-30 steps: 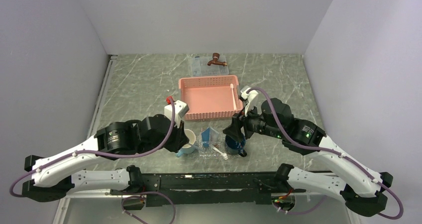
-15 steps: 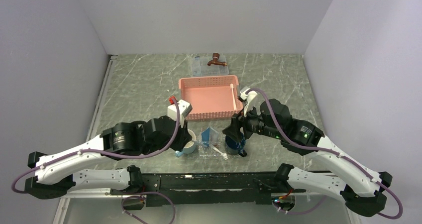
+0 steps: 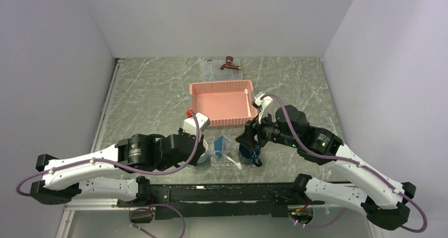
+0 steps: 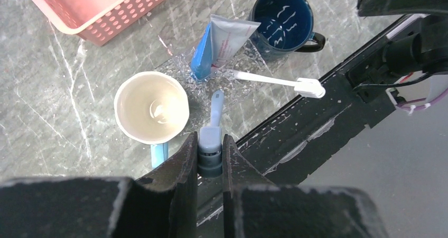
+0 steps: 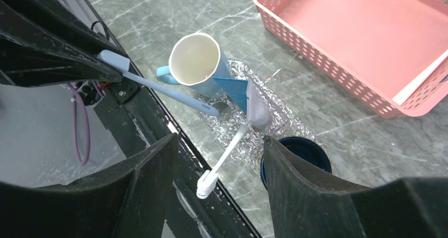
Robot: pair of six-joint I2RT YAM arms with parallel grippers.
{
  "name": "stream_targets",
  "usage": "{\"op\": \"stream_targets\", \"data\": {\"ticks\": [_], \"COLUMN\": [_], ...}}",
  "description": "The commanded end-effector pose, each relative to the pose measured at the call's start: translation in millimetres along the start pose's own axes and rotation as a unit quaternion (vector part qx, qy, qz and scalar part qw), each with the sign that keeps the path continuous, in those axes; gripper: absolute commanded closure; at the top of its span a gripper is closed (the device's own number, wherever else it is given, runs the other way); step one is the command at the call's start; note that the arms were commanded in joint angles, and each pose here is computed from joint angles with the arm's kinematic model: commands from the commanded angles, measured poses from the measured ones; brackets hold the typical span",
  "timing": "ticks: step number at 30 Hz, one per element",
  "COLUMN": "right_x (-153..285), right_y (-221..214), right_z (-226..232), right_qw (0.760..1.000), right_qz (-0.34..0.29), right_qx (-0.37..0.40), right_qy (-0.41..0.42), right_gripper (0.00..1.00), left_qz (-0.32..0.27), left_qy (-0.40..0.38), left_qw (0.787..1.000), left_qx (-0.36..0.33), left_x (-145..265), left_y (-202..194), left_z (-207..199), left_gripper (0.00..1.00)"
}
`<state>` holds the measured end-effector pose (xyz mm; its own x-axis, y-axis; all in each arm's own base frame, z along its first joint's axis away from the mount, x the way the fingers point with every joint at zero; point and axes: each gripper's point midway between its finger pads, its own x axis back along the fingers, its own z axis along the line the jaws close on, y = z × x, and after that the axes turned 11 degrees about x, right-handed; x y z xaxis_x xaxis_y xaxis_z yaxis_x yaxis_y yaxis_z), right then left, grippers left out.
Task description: Prepare toiletry sets of a toothbrush and toothpaste on the tray
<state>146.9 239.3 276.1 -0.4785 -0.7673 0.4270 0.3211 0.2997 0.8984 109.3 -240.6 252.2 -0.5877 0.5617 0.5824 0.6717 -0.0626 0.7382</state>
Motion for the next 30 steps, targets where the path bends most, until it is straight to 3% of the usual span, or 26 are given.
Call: {"op": "stream_targets", "data": {"ticks": [1, 16, 30], "right_x": [-0.3, -6.2, -5.6], "right_y": [9.1, 4.7, 1.4], "right_z": [0.7, 3.3, 2.5], "right_qw": [1.000, 1.000, 1.000], "right_qz": [-0.023, -0.017, -0.015], "right_qx": [-0.007, -0.010, -0.015], "right_qy": [0.001, 0.009, 0.007], "right_gripper": [0.38, 0.38, 0.38], "left_qz": [-0.013, -0.033, -0.010], "left_qy": [0.010, 0.020, 0.017], "left_qw": [1.000, 0.999, 1.000], "left_qx": [0.008, 0.004, -0.022], "left_x": [-8.7, -28.3, -45.7], "left_y": [-2.3, -12.1, -20.7], "left_z": [0.6, 7.3, -5.5], "left_gripper": [1.00, 1.00, 1.00]}}
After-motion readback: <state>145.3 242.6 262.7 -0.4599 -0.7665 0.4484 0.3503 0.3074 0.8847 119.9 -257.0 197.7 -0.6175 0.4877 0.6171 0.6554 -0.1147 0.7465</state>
